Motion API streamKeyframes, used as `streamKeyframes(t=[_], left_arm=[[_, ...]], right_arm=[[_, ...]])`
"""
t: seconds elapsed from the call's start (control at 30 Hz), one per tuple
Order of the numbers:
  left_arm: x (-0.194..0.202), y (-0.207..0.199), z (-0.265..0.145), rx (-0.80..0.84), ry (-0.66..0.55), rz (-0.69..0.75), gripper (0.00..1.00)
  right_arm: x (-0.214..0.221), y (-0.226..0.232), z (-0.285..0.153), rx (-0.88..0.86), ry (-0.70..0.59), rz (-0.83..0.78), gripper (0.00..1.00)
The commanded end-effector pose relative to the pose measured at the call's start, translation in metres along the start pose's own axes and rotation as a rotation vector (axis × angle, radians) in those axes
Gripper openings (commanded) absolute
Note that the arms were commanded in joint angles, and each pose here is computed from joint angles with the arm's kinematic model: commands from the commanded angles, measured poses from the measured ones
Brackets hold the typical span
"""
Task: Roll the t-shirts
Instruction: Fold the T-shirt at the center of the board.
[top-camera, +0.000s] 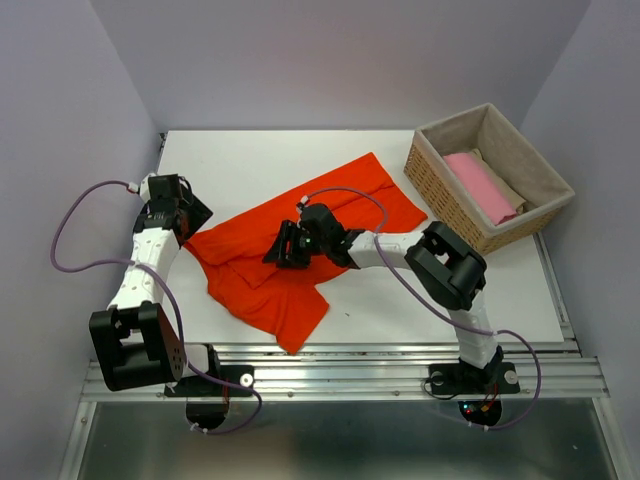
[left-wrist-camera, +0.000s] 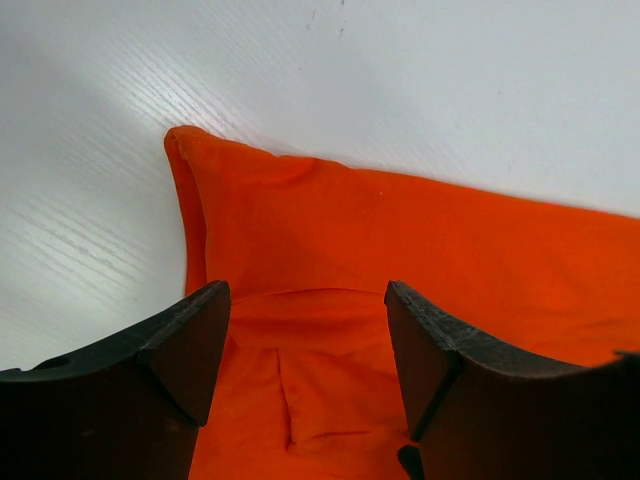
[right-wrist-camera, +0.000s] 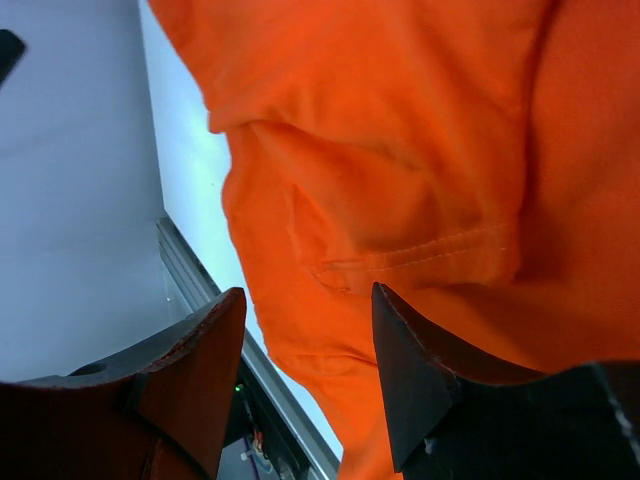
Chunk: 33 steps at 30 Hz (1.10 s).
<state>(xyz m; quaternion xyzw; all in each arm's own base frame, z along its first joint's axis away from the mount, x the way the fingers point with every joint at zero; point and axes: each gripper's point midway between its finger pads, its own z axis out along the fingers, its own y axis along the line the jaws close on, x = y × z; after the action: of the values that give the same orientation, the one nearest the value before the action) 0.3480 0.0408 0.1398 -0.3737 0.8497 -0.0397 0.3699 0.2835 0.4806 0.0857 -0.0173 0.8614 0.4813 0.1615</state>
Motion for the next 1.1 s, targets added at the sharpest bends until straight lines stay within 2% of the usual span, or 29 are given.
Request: streamKeyframes(t=[0.0,0.23,0.87,0.93,1.03,1.07], left_arm=[[-0.004,-0.004,-0.009,0.032,-0.018,0.02,0.74],[-0.002,-0.002,-0.009,0.034,-0.016,0.023,0.74],[-0.004,-0.005,-0.01,0.04,-0.018,0.035,0.74],[-0.003,-0.003,-0.01,0.038,-0.016,0.034,0.74],[-0.001,-0.003,-0.01,0.039,-0.013,0.035,0.74],[0.0,-0.002,-0.01,0.039,-0.013,0.035,0.74]], right_arm=[[0.006,0.002,0.006,-0.036,0.007,0.08,0.58],[0.017,-0.012,0.012,-0.006,0.022,0.121,0.58],[0.009,-0.024,0.029,0.031,-0.006,0.138,0.57],[0.006,-0.023,0.03,0.033,-0.015,0.134,0.55],[0.001,-0.023,0.031,0.044,-0.04,0.13,0.45],[-0.001,-0.023,0.031,0.047,-0.046,0.129,0.38]])
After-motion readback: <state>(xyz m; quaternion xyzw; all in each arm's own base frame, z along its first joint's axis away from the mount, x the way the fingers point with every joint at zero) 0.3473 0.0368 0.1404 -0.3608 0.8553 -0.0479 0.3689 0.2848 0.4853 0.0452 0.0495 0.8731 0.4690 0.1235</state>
